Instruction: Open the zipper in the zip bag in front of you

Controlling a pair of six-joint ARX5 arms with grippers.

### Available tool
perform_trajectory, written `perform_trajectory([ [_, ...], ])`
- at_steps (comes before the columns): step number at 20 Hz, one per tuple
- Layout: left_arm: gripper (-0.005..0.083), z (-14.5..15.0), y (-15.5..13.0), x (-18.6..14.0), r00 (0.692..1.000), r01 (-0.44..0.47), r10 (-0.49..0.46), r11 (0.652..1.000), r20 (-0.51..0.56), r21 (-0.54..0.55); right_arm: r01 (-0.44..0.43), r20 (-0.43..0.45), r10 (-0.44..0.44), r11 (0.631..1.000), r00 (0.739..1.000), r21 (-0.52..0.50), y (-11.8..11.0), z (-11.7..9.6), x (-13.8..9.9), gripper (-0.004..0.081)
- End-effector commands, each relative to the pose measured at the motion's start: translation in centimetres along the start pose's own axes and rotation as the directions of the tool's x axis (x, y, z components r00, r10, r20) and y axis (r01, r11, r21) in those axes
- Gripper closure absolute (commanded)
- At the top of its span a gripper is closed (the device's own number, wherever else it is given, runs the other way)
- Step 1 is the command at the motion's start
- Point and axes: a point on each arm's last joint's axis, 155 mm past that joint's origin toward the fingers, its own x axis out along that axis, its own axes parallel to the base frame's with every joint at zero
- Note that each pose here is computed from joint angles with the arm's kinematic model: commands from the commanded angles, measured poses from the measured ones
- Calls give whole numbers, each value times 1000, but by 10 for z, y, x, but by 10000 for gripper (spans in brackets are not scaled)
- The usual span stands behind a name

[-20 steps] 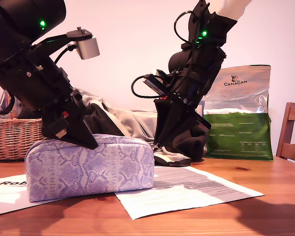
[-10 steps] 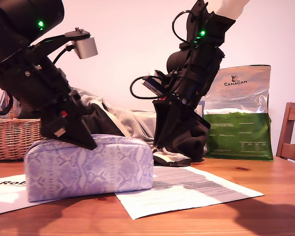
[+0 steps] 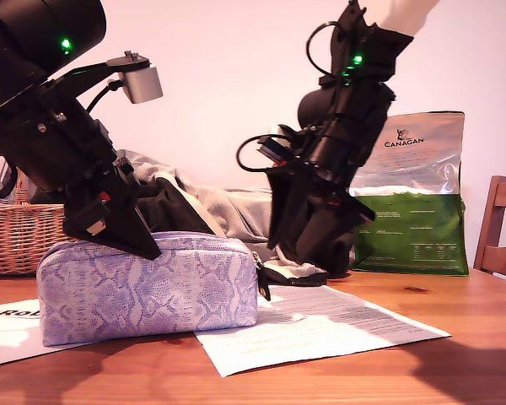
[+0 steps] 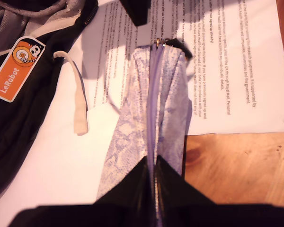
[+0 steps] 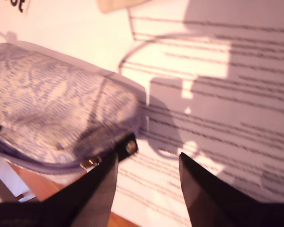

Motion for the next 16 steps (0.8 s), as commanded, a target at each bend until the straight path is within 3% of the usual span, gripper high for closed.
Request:
perform_trajectory([
  [1, 797, -4, 0, -2, 1000, -2, 2, 1000, -10, -6, -14, 7, 14, 1000, 1000, 16, -1, -2, -9, 482],
  [4, 797, 13, 4, -5, 1000, -3, 3, 1000, 26, 3, -12, 30, 11, 1000, 999, 26, -6, -1, -20, 780],
  [9, 797, 33, -1, -8, 994, 48, -48, 999, 96, -1, -5, 61, 3, 999, 998, 37, -12, 1, -36, 780],
  [14, 797, 34, -3, -8, 993, 61, -59, 998, 103, -16, -5, 60, 3, 999, 998, 41, -14, 0, -37, 780],
  [16, 709, 34, -3, -8, 993, 61, -59, 998, 103, -16, -6, 55, 4, 1000, 998, 28, -13, -1, -36, 780],
])
